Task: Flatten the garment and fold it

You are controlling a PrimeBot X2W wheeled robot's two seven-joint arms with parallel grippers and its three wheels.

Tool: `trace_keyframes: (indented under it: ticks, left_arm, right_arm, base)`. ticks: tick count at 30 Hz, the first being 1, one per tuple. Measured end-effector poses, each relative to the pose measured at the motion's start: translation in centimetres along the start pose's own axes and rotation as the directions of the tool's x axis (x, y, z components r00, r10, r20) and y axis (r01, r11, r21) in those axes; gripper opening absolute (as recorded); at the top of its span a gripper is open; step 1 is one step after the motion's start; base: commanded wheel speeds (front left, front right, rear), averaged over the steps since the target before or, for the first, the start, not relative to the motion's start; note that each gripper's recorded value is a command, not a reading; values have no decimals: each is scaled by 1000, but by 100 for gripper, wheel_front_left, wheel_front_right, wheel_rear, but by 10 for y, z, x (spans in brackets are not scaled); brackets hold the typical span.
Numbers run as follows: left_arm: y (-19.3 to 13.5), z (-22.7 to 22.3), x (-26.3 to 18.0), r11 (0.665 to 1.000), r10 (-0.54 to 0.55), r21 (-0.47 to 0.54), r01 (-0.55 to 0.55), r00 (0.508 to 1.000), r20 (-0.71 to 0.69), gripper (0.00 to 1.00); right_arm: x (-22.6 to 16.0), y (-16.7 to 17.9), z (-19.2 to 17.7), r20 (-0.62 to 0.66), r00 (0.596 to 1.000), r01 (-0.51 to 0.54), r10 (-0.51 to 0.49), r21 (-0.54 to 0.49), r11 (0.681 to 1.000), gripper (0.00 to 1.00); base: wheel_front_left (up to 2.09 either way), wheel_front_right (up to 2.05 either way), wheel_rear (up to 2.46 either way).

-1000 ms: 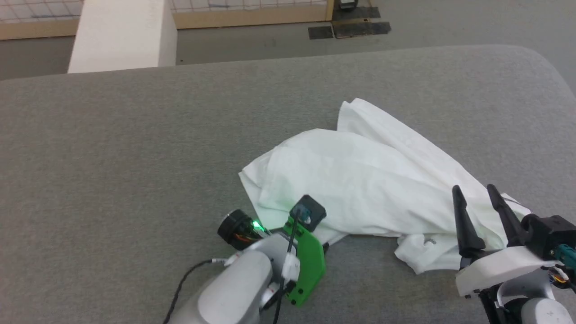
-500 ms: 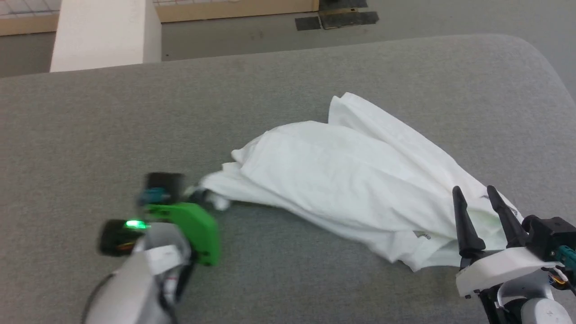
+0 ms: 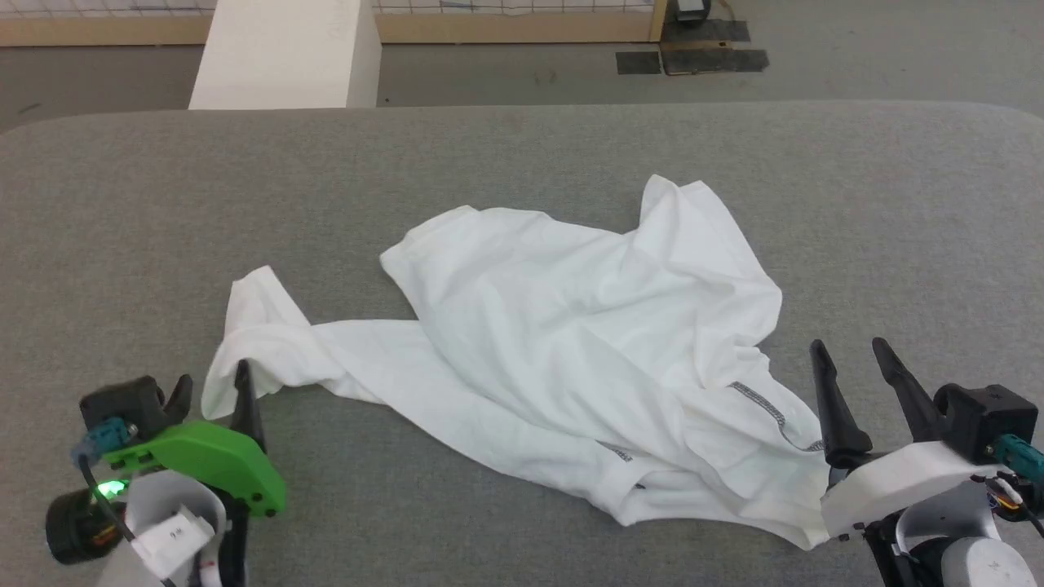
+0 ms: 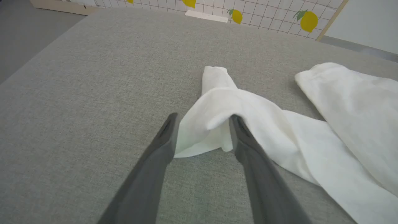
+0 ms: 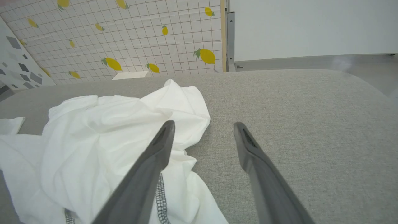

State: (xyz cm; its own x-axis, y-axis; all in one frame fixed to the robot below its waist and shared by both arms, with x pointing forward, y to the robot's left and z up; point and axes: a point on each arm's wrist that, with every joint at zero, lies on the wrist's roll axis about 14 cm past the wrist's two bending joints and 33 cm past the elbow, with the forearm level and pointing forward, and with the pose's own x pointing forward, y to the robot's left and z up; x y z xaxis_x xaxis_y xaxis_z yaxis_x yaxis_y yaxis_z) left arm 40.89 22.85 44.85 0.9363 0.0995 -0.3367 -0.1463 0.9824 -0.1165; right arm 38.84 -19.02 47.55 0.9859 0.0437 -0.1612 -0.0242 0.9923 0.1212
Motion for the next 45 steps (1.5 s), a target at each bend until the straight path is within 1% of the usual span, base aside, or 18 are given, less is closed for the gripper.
trace_keyframes:
  ticks: [5,8,12,13,15,17,21,26,28,31,32,33,34,36,40,42,45]
  left_arm:
    - [-7,17,-17,997,32,-79,-18,983,179,100]
    - [-10,23,-28,995,42,-97,-16,962,270,100]
    - [-27,16,-37,997,-5,-72,27,957,291,100]
    - [-46,-1,-42,992,-67,-87,91,966,251,100]
    - [-60,-13,-44,987,-104,-99,128,971,217,100]
    - [-76,-28,-44,979,-144,-123,162,979,143,100]
    - [-104,-46,-38,960,-227,-167,225,974,10,100]
    - [-130,-62,-23,943,-298,-203,264,941,-159,100]
    - [-137,-76,-22,943,-311,-206,263,917,-250,100]
    - [-144,-89,-21,943,-322,-201,266,883,-341,100]
    - [-145,-92,-20,944,-323,-196,267,875,-361,47]
    - [-146,-93,-20,943,-326,-192,271,869,-372,35]
    - [-147,-92,-18,942,-330,-190,277,868,-371,0]
    - [-146,-91,-17,941,-333,-183,284,869,-367,0]
    - [-135,-83,-14,947,-309,-191,259,896,-318,0]
    - [-120,-81,-15,955,-268,-204,214,918,-294,0]
    - [-73,-76,-16,977,-136,-197,87,958,-254,0]
  right_arm:
    - [2,11,2,-5,999,-33,33,-7,999,100]
    - [4,23,3,-10,998,-68,68,-17,998,100]
    - [6,40,-5,-62,991,-117,115,-26,993,100]
    - [8,46,-6,-76,988,-136,134,-28,990,100]
    - [10,51,-5,-79,986,-150,147,-28,988,100]
    - [11,54,-4,-77,985,-159,157,-29,987,100]
    - [10,57,-3,-78,983,-167,164,-30,986,100]
    - [7,49,-5,-83,987,-143,141,-24,989,100]
    - [4,44,-6,-85,988,-130,127,-20,991,100]
    - [1,35,-7,-85,991,-102,101,-13,995,100]
    - [0,32,-7,-85,992,-94,93,-10,995,100]
    - [-1,28,-8,-84,993,-83,82,-7,997,100]
    - [-2,25,-8,-86,994,-73,72,-5,997,100]
    - [-3,20,-9,-85,995,-57,57,-4,998,100]
    - [-2,16,-11,-89,995,-46,46,-4,999,100]
    - [0,18,-10,-88,995,-55,54,-4,998,100]
    - [4,26,-9,-84,994,-77,77,-4,997,100]
  base:
    - [0,0,0]
    - [0,0,0]
    - [0,0,0]
    - [0,0,0]
    - [0,0,0]
    - [0,0,0]
    - [0,0,0]
    - [0,0,0]
    - [0,0,0]
    - [0,0,0]
    - [0,0,0]
    - [0,0,0]
    - [0,0,0]
    - [0,0,0]
    - [0,0,0]
    - [0,0,0]
    - [0,0,0]
